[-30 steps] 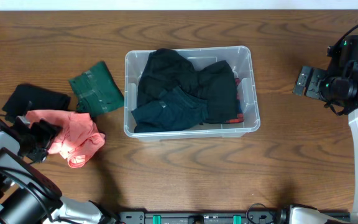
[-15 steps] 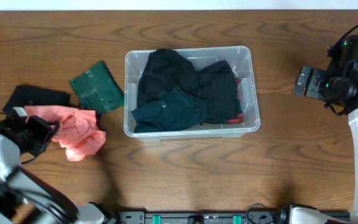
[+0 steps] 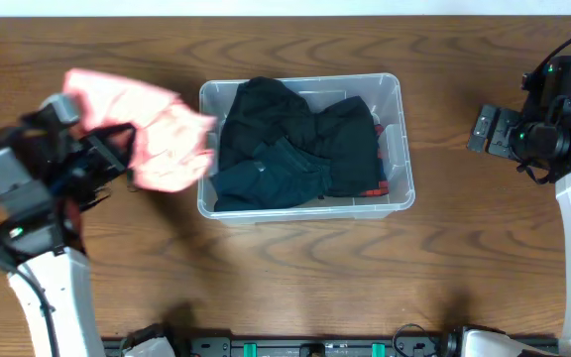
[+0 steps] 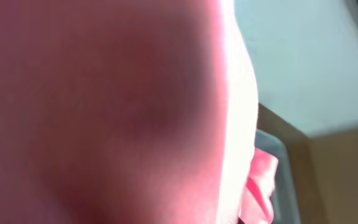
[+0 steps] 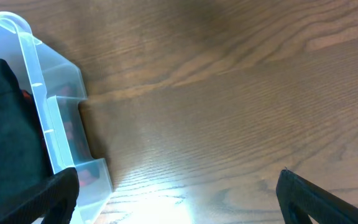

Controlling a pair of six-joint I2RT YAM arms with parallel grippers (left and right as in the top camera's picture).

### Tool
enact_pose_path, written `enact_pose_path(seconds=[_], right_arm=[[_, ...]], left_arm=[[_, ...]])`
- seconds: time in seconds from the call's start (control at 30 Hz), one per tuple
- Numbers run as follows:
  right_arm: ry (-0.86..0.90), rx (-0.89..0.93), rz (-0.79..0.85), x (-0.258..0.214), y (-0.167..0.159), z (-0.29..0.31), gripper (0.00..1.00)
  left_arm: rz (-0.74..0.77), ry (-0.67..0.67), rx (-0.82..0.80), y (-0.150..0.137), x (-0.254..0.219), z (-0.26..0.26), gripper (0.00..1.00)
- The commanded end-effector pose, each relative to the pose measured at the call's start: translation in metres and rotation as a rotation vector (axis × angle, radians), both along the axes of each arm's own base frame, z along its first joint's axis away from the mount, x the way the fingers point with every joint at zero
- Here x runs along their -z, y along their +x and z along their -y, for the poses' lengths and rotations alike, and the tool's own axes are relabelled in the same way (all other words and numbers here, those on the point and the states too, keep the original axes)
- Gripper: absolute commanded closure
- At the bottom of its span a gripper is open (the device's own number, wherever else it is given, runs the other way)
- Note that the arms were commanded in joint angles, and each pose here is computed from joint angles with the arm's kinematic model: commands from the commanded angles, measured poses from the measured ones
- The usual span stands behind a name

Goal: Pack container
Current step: 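Carry the pink garment with the left gripper into the bin's right side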

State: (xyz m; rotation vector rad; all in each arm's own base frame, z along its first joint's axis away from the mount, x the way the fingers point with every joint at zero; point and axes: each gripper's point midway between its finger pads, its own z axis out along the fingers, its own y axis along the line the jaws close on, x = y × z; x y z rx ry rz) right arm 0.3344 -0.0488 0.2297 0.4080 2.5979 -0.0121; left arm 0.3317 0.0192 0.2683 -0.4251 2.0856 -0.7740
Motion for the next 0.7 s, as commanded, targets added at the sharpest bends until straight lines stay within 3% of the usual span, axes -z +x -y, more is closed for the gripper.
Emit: enact_pose_path(seconds=[0.0, 0.17, 0.37, 0.67], right_arm=[[-0.001, 0.005, 0.004, -0.001, 0.001, 0.002, 0.01], [-0.001, 0.005, 0.004, -0.001, 0.001, 0.002, 0.01], [0.0, 0.004, 0.001, -0.001, 0.001, 0.002, 0.01], [0.0, 0.004, 0.0, 0.0, 0.001, 0.002, 0.01]], left_arm=[[0.074, -0.033, 0.196, 0.013, -0.03, 0.071, 0.94], [0.125, -0.016, 0.389, 0.029, -0.034, 0.156, 0.94], [0.148, -0.022, 0.63, 0.038, -0.006, 0.261, 0.94], [0.042, -0.002, 0.81, 0.04, 0.049, 0.334, 0.94]])
